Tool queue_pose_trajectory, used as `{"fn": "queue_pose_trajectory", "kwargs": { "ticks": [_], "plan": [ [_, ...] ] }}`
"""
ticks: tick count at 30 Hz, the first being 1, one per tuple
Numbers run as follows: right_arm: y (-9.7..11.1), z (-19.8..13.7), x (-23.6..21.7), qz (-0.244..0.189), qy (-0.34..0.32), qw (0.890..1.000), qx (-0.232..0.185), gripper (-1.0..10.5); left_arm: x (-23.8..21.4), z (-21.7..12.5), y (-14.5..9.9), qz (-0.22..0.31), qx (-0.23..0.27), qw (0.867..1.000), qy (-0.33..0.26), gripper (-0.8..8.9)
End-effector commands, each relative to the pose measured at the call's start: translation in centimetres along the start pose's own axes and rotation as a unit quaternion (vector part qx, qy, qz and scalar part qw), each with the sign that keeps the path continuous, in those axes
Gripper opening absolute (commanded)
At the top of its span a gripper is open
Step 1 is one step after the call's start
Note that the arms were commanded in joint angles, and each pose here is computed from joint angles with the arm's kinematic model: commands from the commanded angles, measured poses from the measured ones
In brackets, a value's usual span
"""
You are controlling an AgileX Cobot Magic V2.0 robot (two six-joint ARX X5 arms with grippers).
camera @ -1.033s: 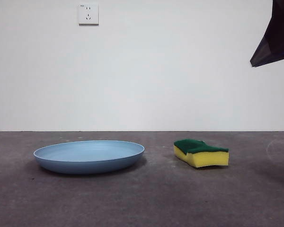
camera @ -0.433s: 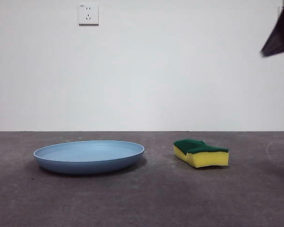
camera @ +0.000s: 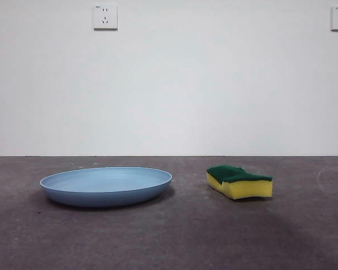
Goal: Pick up the plate,pick up the cloth,clean the plate with the cloth
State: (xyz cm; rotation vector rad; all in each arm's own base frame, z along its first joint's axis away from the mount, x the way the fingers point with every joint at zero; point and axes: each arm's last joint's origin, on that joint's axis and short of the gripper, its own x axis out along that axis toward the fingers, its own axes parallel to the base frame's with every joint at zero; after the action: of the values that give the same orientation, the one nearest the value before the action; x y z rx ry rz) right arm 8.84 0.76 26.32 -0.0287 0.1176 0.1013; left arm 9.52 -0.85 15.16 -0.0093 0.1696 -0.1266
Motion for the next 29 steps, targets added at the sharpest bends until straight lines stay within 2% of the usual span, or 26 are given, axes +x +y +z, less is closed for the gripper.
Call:
{"fn": "queue_pose_trajectory", "kwargs": {
  "ticks": [1,8,14,18,24,27,29],
  "plan": [
    [-0.2,-2.0,0.2,-0.014,-0.018,1.000,-0.006,-0.1,0.1,-0.4,0.0,0.002,0.000,1.000,0.005,-0.01],
    [-0.3,-6.4,1.3,-0.021,-0.056,0.998,-0.007,-0.1,0.1,-0.4,0.0,0.002,0.000,1.000,0.005,-0.01],
    [-0.2,-9.1,1.8,-0.019,-0.040,0.999,0.009,-0.1,0.1,-0.4,0.0,0.002,0.000,1.000,0.005,-0.01],
    [-0.2,-10.4,2.1,-0.019,-0.022,0.999,0.032,-0.1,0.1,-0.4,0.0,0.002,0.000,1.000,0.005,-0.01],
    [-0.2,-11.4,2.1,-0.018,0.030,0.999,0.042,-0.1,0.1,-0.4,0.0,0.002,0.000,1.000,0.005,-0.01],
    [-0.1,-11.4,2.1,-0.012,0.029,0.998,0.052,-0.1,0.1,-0.4,0.0,0.002,0.000,1.000,0.005,-0.01],
    [-0.1,-11.4,2.1,-0.007,0.029,0.997,0.077,0.0,0.1,-0.4,0.0,0.002,0.000,1.000,0.005,-0.01]
  ]
}}
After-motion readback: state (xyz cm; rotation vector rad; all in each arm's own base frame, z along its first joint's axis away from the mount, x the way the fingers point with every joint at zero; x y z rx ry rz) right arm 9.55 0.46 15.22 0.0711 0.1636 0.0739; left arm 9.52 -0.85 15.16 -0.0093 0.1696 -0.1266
